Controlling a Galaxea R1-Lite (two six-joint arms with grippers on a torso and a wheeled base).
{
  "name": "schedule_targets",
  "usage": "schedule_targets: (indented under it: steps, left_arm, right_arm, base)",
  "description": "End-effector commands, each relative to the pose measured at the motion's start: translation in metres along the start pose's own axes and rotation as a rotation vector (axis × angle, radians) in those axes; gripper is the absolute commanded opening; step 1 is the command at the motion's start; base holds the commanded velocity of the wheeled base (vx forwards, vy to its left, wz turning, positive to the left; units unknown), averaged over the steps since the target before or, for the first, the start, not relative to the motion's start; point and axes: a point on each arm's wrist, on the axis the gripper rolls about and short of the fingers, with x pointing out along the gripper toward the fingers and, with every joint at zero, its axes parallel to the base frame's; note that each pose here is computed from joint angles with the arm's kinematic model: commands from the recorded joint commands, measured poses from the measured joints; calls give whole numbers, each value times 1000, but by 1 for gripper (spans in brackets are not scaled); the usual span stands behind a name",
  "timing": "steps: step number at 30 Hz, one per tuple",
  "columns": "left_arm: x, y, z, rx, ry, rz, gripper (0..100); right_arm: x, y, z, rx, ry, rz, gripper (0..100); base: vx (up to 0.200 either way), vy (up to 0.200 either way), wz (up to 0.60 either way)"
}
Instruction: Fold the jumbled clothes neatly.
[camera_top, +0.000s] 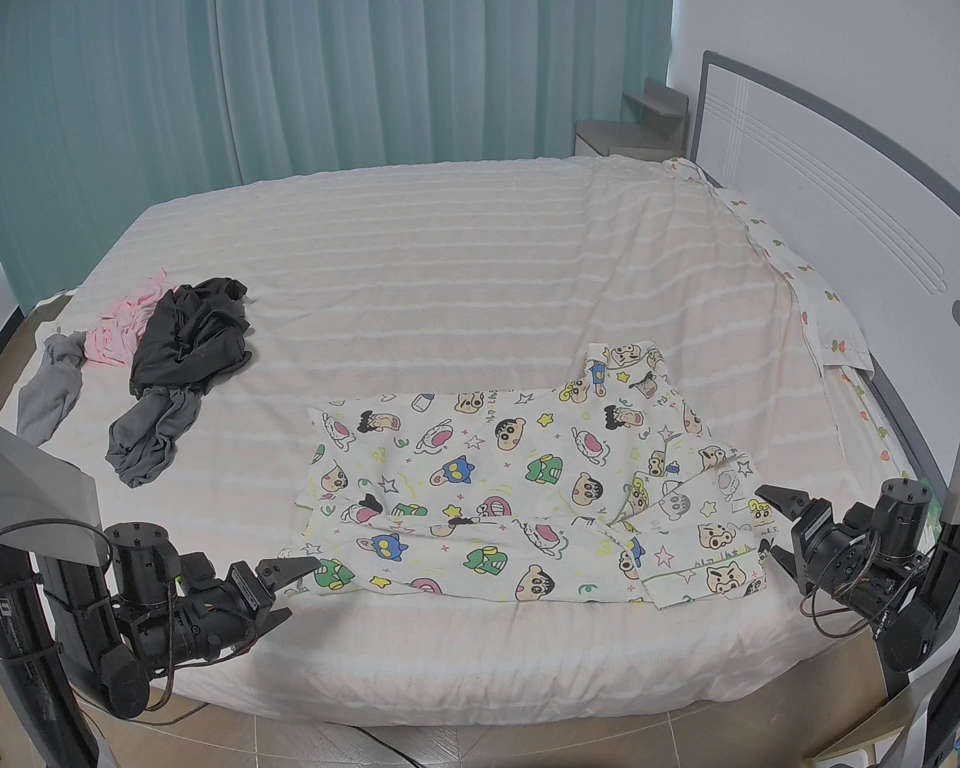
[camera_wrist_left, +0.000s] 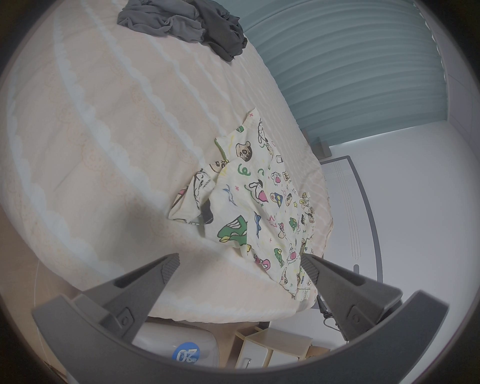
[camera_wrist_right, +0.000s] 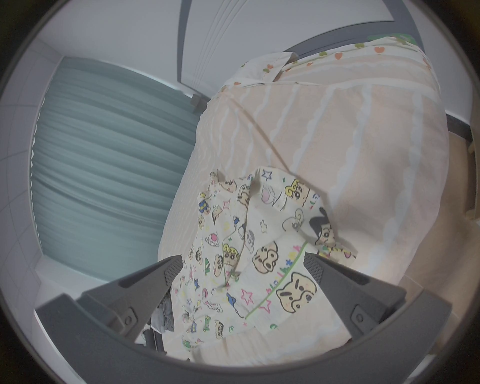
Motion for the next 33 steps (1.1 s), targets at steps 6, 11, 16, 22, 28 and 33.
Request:
schedule_targets:
  steps: [6, 11, 16, 22, 28, 33]
  left_arm:
    - [-4, -2, -2, 8, 0, -8, 100]
    - [-4, -2, -2, 9, 0, -6, 100]
    - [-4, -2, -3, 9, 0, -4, 100]
    - [-4, -4, -6, 13, 13, -8, 100]
    - [-4, -4, -8, 13, 24, -5, 100]
    - [-4, -4, -8, 13, 23, -5, 100]
  right_arm:
    - [-3, 2, 4, 15, -14, 17, 100]
    - [-2, 2, 5, 15, -19, 21, 100]
    - [-2, 3, 5, 14, -19, 25, 100]
    - [-2, 3, 4, 13, -18, 27, 100]
    - [-2, 4, 5, 13, -20, 29, 100]
    - [-2, 4, 5, 12, -20, 31, 100]
  base:
    - [200, 0, 0]
    - [200, 0, 0]
    - [0, 0, 0]
    - [0, 0, 0]
    - [0, -167, 0]
    - [0, -200, 0]
